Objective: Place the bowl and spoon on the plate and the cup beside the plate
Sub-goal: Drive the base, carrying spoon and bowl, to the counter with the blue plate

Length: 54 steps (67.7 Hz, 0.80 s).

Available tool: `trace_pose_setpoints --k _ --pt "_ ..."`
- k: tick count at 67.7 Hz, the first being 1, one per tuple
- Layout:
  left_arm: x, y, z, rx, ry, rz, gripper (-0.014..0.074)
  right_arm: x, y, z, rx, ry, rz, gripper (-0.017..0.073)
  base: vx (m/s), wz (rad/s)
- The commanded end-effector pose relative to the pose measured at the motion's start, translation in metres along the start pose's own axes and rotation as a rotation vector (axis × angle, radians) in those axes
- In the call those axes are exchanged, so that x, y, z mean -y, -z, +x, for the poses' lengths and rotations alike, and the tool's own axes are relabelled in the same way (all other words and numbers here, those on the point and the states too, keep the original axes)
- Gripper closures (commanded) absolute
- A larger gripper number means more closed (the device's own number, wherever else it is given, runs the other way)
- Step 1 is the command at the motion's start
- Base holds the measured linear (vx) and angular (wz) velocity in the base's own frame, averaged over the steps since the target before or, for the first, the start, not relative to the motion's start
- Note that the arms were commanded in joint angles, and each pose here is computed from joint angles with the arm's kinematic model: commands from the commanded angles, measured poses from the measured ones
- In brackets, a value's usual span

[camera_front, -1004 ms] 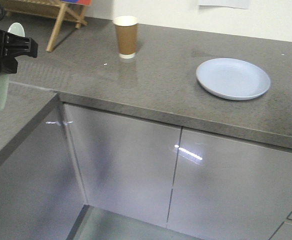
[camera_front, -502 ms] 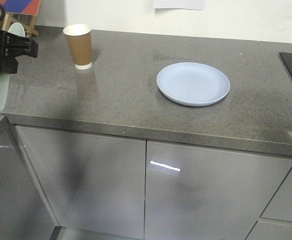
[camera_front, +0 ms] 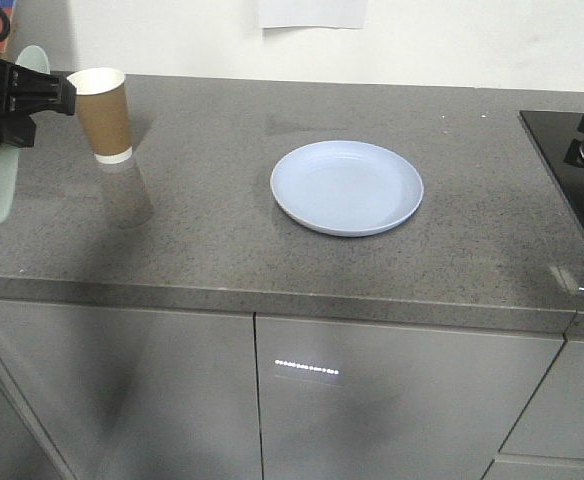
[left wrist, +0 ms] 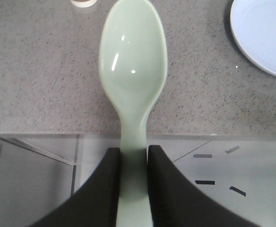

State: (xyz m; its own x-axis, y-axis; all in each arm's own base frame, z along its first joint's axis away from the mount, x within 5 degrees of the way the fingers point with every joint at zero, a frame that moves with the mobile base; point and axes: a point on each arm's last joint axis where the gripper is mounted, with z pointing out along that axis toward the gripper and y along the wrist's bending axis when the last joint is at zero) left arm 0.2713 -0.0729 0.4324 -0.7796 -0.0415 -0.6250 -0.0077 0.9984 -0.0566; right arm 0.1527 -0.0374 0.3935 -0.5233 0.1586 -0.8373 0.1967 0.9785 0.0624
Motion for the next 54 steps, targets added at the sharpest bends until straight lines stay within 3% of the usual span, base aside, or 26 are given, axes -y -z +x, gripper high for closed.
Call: trace_pose_setpoints --k 1,54 --pt "-0.0020 0.0180 -0.0060 0.094 0.008 0.020 0.0600 0.0000 0.0081 -0.0124 0.100 0.005 0.008 0.0565 0.11 -0.12" --pt "-0.0020 0.0180 -0.0060 0.094 0.008 0.020 0.0600 0.0000 0.0081 -0.0124 0.100 0.005 0.008 0.0565 0.12 -0.05"
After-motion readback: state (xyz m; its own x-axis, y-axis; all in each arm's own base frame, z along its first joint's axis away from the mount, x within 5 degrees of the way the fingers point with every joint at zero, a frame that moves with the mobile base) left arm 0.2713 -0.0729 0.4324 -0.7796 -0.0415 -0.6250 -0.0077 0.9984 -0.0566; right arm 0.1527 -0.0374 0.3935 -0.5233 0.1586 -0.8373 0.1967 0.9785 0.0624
